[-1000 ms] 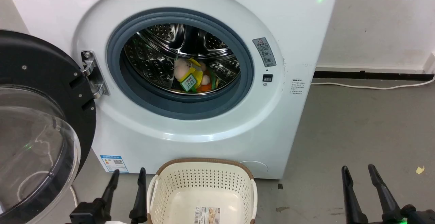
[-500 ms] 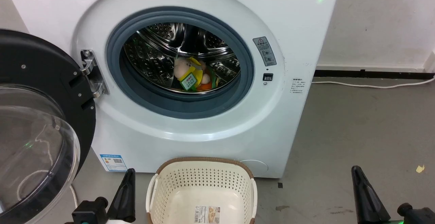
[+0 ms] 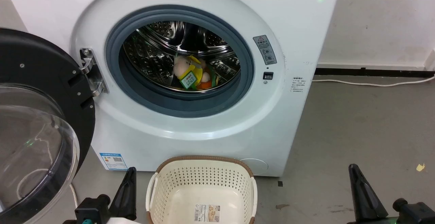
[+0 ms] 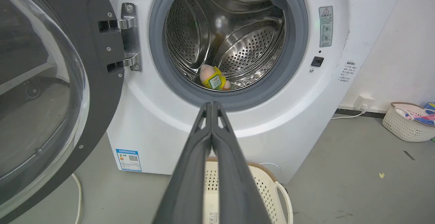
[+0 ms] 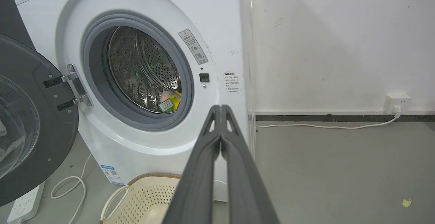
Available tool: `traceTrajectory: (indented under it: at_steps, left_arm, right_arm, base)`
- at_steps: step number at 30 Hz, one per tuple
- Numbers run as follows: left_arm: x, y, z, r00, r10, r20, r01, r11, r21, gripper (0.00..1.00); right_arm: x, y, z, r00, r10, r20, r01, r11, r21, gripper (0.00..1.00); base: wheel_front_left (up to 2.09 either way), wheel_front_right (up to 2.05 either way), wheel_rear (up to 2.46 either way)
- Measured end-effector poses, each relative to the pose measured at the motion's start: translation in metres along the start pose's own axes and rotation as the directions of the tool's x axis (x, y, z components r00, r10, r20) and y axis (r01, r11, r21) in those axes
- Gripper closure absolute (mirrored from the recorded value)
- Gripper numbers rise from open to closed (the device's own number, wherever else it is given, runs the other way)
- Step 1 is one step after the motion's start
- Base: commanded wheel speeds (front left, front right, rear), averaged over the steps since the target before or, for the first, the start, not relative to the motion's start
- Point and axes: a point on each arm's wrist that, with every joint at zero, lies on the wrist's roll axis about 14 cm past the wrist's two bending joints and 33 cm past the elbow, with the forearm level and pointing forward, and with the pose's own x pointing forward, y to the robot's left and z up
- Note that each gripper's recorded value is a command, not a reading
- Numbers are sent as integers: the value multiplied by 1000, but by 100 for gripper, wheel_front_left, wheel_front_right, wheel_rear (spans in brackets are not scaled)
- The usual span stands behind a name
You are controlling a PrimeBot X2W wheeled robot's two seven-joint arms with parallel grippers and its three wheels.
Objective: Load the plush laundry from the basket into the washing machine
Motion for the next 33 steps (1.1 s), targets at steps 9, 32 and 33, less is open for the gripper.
traceTrajectory:
  at_steps: [9, 32, 33]
  left_arm:
    - [2, 0, -1, 1000, 0, -12, 0, 1000, 17, 100]
    - [9, -2, 0, 1000, 2, -30, 0, 998, 57, 100]
    - [9, -1, 0, 1000, 3, -30, -1, 998, 59, 100]
  right_arm:
    - [4, 0, -2, 1000, 4, -17, -4, 1000, -18, 100]
    - [10, 0, -11, 997, 8, -71, -12, 998, -60, 100]
    - [11, 0, -10, 998, 8, -69, -12, 998, -60, 100]
  base:
    - [0, 0, 0]
    - [0, 0, 0]
    - [0, 0, 0]
